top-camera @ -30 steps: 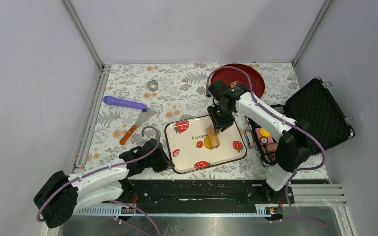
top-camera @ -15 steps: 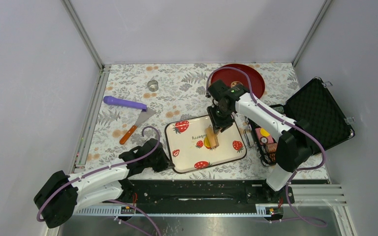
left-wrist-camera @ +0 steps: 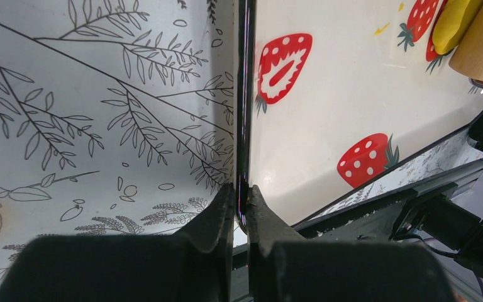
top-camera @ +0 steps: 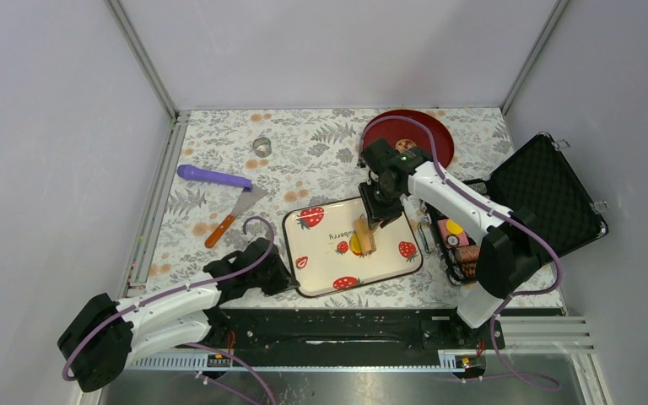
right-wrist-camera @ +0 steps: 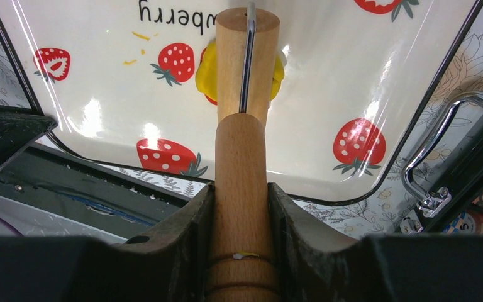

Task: Roll out the dumpling wrappers from the dough

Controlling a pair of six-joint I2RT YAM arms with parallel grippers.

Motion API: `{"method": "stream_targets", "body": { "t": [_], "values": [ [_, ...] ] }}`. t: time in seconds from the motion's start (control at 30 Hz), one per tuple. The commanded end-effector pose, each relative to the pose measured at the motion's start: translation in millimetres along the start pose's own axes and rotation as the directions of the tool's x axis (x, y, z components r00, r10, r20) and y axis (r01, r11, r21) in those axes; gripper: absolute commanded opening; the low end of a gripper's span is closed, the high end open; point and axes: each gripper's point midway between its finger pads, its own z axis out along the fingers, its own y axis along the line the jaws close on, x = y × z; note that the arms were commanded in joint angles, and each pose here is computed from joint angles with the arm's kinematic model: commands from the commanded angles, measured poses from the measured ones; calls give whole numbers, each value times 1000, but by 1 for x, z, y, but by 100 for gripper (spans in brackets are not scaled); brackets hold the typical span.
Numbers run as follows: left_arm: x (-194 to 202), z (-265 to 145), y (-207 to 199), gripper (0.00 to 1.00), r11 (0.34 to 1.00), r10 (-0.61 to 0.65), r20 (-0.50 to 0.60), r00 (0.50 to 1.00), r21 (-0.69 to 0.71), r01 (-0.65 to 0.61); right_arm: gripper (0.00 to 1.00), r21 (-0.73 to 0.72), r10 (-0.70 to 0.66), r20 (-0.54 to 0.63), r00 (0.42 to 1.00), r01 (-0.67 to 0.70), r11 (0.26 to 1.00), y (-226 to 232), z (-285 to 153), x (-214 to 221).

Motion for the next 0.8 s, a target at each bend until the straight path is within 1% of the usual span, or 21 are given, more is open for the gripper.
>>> {"method": "stream_targets", "body": {
  "t": [0.0,0.77],
  "values": [
    [-1,3,24,0,997,-6,31,1000,-83,8,0,265,36,-113,993,-5,964,-66,18,26],
    [-3,1,26,0,996,-22,52,998,-80,26,0,339,78,-159,984,-20,940,-89,26,41]
  ]
}}
